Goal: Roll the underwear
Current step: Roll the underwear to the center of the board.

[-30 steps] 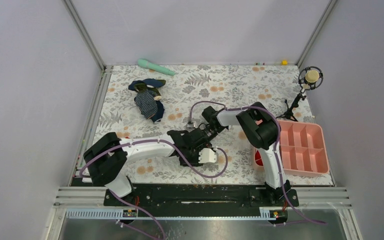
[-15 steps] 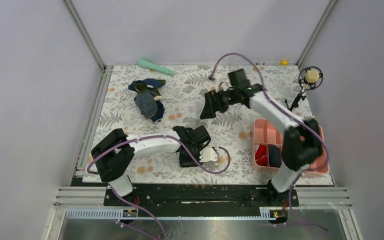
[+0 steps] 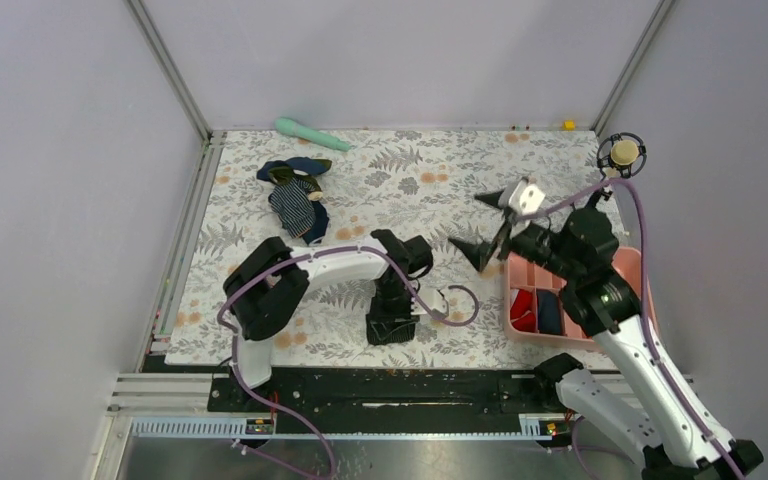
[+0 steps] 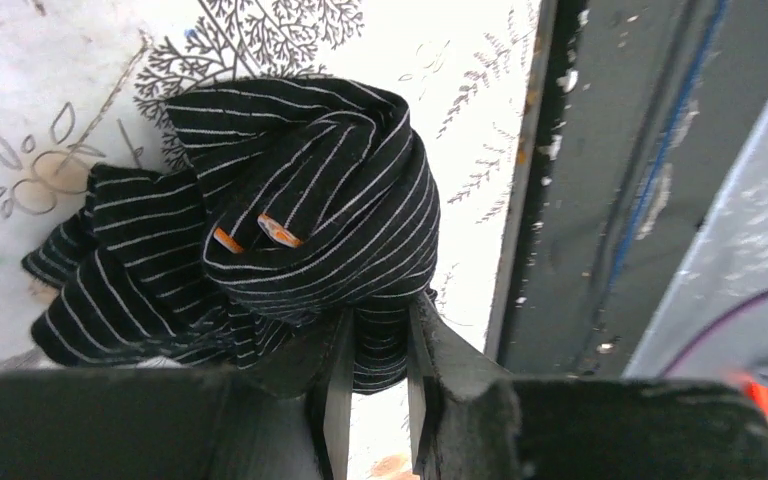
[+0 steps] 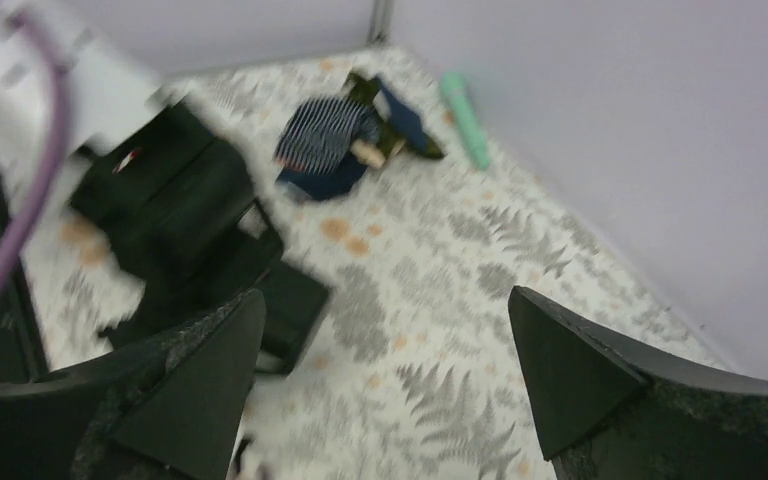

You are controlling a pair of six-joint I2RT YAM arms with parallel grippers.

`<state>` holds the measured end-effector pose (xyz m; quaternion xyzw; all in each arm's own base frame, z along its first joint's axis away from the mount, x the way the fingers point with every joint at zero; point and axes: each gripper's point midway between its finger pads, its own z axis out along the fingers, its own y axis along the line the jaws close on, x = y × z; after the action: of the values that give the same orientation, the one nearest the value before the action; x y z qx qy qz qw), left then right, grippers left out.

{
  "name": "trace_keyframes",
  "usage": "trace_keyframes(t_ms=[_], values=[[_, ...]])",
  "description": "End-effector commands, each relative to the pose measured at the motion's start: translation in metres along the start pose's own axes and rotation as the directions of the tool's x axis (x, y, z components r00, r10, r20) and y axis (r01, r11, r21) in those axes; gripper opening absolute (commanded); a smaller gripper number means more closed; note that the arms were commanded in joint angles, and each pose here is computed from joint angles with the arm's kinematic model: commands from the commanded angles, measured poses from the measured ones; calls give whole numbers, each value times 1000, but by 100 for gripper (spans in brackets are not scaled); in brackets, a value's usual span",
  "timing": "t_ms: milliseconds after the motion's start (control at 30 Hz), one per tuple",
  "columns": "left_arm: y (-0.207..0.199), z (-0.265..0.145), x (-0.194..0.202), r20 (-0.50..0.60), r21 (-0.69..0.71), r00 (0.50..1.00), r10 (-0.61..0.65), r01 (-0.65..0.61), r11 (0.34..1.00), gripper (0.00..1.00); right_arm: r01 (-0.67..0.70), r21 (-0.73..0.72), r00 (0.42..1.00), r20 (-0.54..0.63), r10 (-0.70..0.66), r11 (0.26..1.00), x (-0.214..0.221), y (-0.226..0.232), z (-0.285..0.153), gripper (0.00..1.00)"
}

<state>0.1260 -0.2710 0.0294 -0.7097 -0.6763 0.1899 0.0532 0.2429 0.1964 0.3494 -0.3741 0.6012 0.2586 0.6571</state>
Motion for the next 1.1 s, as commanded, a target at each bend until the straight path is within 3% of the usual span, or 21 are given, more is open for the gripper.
trace_keyframes(t_ms=[0,133,233,400,467,800,1067], values=[[-29,37,-1,13,321,995,-99,89,943,0,196,-236,972,-83,-221,952,49,58,-34,98],[-18,34,-6,7,393,983,-182,164,905,0,349,-394,919,-35,-394,850,72,98,-57,91],[-10,30,-11,11,443,972,-235,206,872,0,328,-503,913,-46,-404,799,94,119,-64,80],[-3,23,-15,15,519,956,-294,244,819,0,261,-654,892,-119,-437,710,150,142,-57,51],[0,21,-16,20,537,949,-314,255,804,0,278,-682,877,-107,-469,676,171,147,-49,46],[13,14,-16,44,578,922,-385,290,762,0,375,-717,848,10,-529,588,240,178,-7,59],[15,12,-16,43,596,915,-400,298,745,0,380,-707,854,22,-519,596,257,192,26,65]])
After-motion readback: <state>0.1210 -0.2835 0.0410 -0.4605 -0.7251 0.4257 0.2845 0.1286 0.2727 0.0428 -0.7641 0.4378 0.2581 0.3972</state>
